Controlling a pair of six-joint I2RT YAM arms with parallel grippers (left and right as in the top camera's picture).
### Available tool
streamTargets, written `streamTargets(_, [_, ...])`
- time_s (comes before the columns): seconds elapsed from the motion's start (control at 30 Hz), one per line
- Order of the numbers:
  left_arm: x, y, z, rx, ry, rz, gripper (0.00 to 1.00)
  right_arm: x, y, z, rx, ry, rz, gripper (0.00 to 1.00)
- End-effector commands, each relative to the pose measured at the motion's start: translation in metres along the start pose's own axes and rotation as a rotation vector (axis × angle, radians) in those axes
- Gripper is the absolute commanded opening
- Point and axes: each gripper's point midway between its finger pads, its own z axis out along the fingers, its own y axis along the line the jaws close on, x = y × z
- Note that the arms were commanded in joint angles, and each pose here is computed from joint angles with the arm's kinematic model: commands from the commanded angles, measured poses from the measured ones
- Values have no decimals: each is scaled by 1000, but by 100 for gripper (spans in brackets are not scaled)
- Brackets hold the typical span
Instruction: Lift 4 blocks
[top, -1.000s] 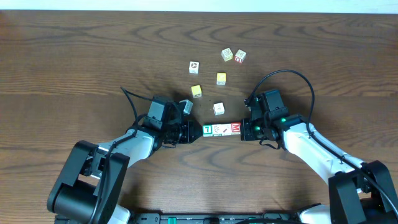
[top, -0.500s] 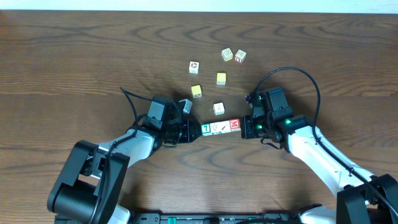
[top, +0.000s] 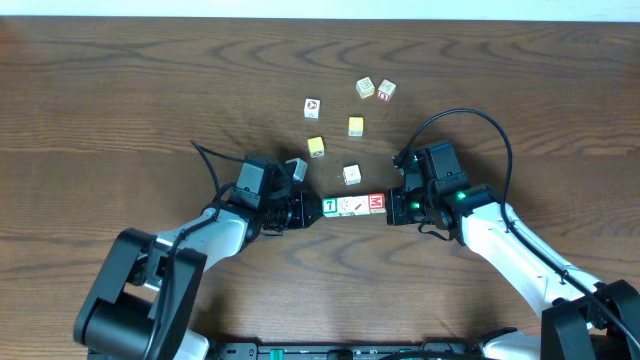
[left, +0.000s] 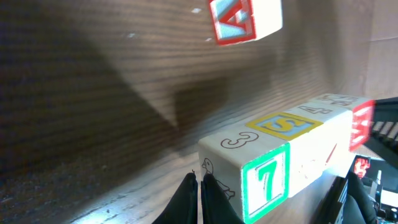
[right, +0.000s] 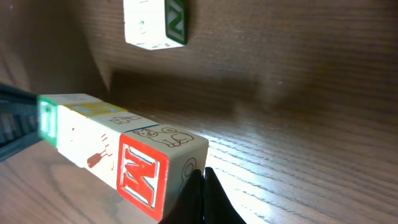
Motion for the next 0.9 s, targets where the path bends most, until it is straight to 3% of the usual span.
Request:
streamTargets(0.0, [-7, -68, -12, 219, 26, 132, 7, 10, 65, -9, -273, 62, -69, 1])
streamTargets(0.87, [-7, -68, -12, 220, 26, 119, 7, 9, 62, -8, -255, 57, -68, 1])
